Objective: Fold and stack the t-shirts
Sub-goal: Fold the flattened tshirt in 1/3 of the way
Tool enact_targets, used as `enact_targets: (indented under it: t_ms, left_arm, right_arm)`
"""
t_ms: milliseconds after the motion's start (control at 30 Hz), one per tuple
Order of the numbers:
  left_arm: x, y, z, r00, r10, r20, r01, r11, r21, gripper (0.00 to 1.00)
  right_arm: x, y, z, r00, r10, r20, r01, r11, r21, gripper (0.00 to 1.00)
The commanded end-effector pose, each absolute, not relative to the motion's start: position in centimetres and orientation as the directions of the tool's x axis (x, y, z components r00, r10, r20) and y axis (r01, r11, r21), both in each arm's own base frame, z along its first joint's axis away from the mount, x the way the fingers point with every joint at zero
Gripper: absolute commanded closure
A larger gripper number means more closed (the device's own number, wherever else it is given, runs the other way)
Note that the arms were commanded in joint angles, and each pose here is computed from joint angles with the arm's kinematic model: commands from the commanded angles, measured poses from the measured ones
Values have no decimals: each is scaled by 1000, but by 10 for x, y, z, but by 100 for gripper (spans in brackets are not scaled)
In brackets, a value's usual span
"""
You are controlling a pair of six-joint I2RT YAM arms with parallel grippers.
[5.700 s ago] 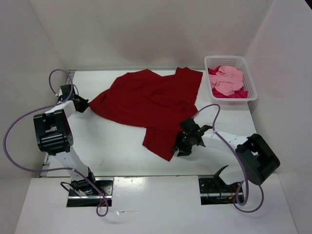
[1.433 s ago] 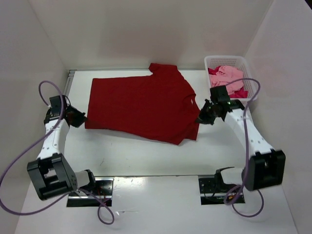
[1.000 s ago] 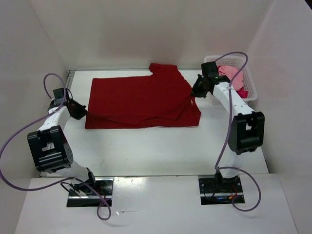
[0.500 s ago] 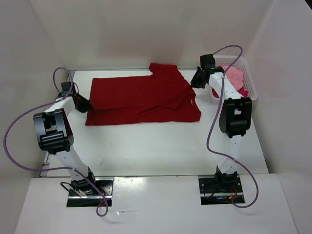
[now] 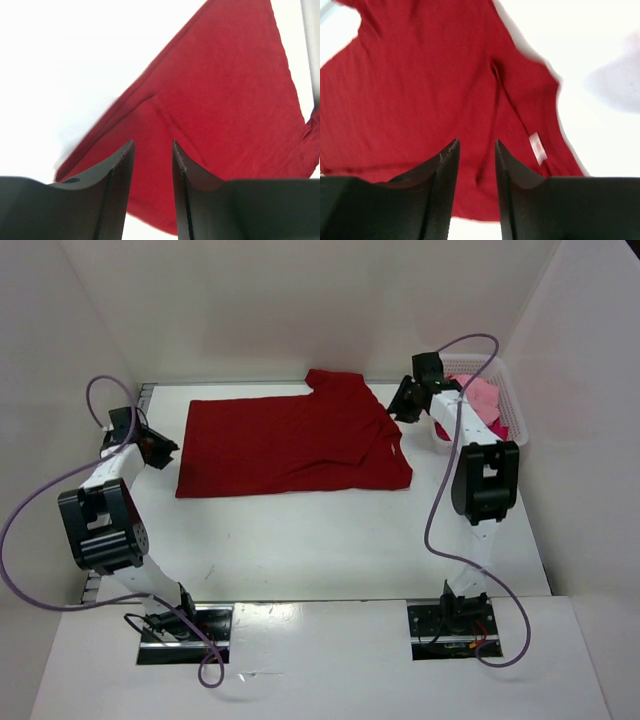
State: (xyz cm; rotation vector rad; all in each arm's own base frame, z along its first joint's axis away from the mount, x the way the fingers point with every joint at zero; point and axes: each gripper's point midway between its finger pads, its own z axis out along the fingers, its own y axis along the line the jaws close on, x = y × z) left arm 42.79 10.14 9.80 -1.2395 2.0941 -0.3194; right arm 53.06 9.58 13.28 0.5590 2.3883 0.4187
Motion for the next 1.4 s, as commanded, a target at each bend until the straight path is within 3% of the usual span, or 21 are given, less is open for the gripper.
enact_targets:
  t_ms: [0, 33, 67, 100, 267, 400, 533, 733, 867, 900, 1000, 1033, 1067, 1167, 1367]
  left_arm:
    - [402, 104, 103, -291, -847, -445, -683, 510, -522, 57]
    - [396, 102, 98, -303, -843, -445, -685, 517, -513, 58]
    - [384, 98, 89, -313, -846, -431, -697, 513, -501, 59]
    - [378, 98, 82, -317, -854, -412, -706, 503, -499, 61]
    - [347, 96, 60, -325, -873, -363, -742, 474, -475, 62]
    - [340, 95, 50, -330, -882, -336, -755, 461, -467, 55]
    - [345, 95, 47, -323, -887, -328, -752, 452, -481, 52]
    - [351, 91, 29, -330, -901, -282, -757, 431, -490, 51]
    - [351, 89, 22, -338, -903, -266, -761, 428, -488, 61]
    - [351, 89, 22, -338, -903, -266, -760, 428, -488, 69]
    - [353, 90, 22, -338, -903, -266, -760, 428, -488, 79]
    - [354, 91, 21, -347, -900, -265, -761, 435, -482, 85]
    - [354, 91, 21, -347, -900, -265, -761, 435, -482, 89]
    - [349, 93, 17, -353, -896, -267, -776, 441, -452, 98]
    - [317, 94, 17, -364, -888, -280, -807, 451, -382, 100]
  right_arm:
    - [500, 86, 184, -628, 486, -608, 232, 863, 450, 64]
    - [491, 85, 178, -634, 485, -602, 236, 863, 446, 74]
    - [481, 81, 171, -632, 497, -595, 264, 859, 438, 90]
    - [462, 77, 144, -665, 494, -560, 296, 863, 409, 97]
    - [414, 64, 113, -669, 522, -529, 375, 852, 365, 100]
    - [389, 53, 85, -669, 560, -489, 438, 828, 350, 79]
    - [380, 53, 68, -677, 575, -460, 463, 818, 341, 67]
    - [377, 52, 39, -684, 596, -420, 505, 803, 317, 60]
    - [383, 52, 32, -669, 612, -420, 522, 791, 321, 56]
    - [386, 52, 33, -665, 613, -427, 518, 790, 327, 55]
    - [390, 57, 22, -677, 619, -398, 521, 785, 335, 55]
    - [389, 57, 19, -681, 619, -392, 524, 785, 329, 57]
    - [389, 57, 19, -674, 628, -388, 533, 778, 334, 73]
    - [383, 50, 16, -657, 645, -390, 571, 764, 302, 90]
    - [340, 31, 26, -655, 670, -348, 632, 739, 233, 98]
